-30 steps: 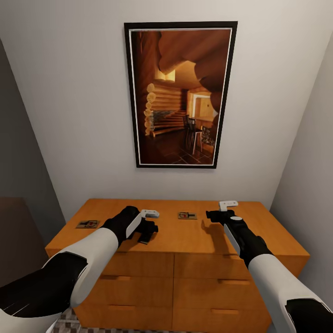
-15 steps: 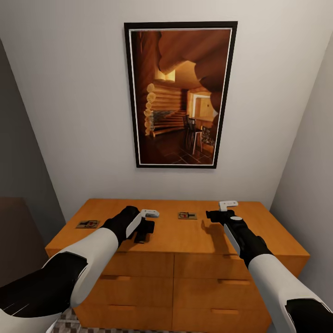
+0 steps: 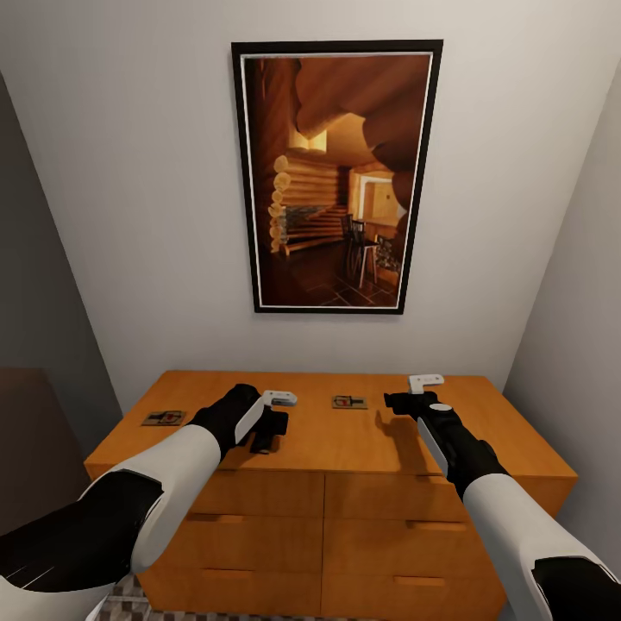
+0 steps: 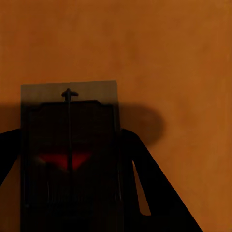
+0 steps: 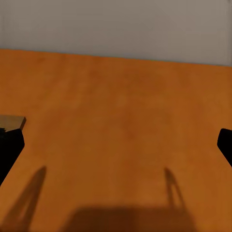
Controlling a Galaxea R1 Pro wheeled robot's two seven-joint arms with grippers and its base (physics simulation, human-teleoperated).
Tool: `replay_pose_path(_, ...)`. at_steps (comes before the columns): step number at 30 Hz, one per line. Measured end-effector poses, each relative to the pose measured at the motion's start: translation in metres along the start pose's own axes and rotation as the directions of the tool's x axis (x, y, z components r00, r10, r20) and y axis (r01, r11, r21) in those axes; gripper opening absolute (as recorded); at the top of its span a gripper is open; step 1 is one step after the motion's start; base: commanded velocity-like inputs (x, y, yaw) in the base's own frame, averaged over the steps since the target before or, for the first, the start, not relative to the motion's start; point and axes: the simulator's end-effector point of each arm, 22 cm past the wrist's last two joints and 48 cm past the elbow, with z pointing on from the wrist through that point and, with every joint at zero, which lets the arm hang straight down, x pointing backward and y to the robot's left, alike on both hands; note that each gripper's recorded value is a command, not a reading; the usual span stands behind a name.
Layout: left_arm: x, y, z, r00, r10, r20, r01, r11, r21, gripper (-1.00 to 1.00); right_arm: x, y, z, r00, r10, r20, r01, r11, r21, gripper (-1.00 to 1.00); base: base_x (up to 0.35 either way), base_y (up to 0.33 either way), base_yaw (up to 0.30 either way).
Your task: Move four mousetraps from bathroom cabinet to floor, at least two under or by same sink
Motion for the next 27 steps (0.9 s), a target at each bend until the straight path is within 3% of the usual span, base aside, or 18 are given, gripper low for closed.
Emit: replay_pose_path(27, 0.002, -0.001, -0.009, 1.0, -0.009, -0.022, 0.01, 1.0, 0.004, -1.0, -0.012, -0.001, -0.007, 1.0, 0.0, -0.001, 0.0, 1.0, 0.0, 1.0, 0.0, 0.0, 0.0)
